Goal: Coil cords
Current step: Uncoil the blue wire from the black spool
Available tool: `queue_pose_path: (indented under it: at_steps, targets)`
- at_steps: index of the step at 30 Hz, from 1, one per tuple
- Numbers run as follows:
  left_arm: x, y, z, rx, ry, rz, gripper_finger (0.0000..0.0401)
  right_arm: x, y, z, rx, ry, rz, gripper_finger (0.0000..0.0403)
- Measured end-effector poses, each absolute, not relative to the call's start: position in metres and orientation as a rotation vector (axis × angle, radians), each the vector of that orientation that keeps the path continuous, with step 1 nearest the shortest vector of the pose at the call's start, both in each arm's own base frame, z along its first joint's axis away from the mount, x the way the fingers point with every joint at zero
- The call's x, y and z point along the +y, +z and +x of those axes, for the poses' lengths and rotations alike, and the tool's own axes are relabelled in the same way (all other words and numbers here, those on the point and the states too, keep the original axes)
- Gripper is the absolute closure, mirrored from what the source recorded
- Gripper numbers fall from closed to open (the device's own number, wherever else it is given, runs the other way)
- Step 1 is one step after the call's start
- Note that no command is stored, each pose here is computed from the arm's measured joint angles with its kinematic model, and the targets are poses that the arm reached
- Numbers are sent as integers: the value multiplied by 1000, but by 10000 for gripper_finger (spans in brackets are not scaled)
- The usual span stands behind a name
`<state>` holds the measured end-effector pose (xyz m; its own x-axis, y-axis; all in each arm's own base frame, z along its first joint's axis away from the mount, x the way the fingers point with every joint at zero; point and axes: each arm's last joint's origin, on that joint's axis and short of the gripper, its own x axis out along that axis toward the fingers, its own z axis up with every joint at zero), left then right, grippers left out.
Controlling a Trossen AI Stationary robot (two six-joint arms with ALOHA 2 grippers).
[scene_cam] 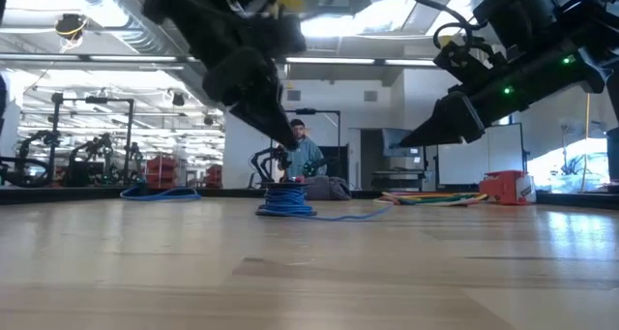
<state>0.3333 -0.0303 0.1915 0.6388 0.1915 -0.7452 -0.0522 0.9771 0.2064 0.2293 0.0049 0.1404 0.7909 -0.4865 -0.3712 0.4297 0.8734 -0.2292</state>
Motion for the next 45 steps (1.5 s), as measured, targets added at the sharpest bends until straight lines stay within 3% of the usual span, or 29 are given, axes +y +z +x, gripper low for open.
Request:
queue_pose_path:
  at_steps: [5,10,24,36,45]
  targets:
    - [-17,185,336,899,22,-2,358,5,140,229,438,-495,-137,260]
    - [-15,185,337,892,-9,15,397,5,140,229,438,-494,-137,260]
    - [-9,161,344,963,0,27,398,6,140,230,442,-454,-127,260]
    - [-9,159,343,971,47,3,398,21,144,250,456,0,-21,260]
    - [-7,160,344,964,64,-15,399,51,111,281,664,138,-53,260]
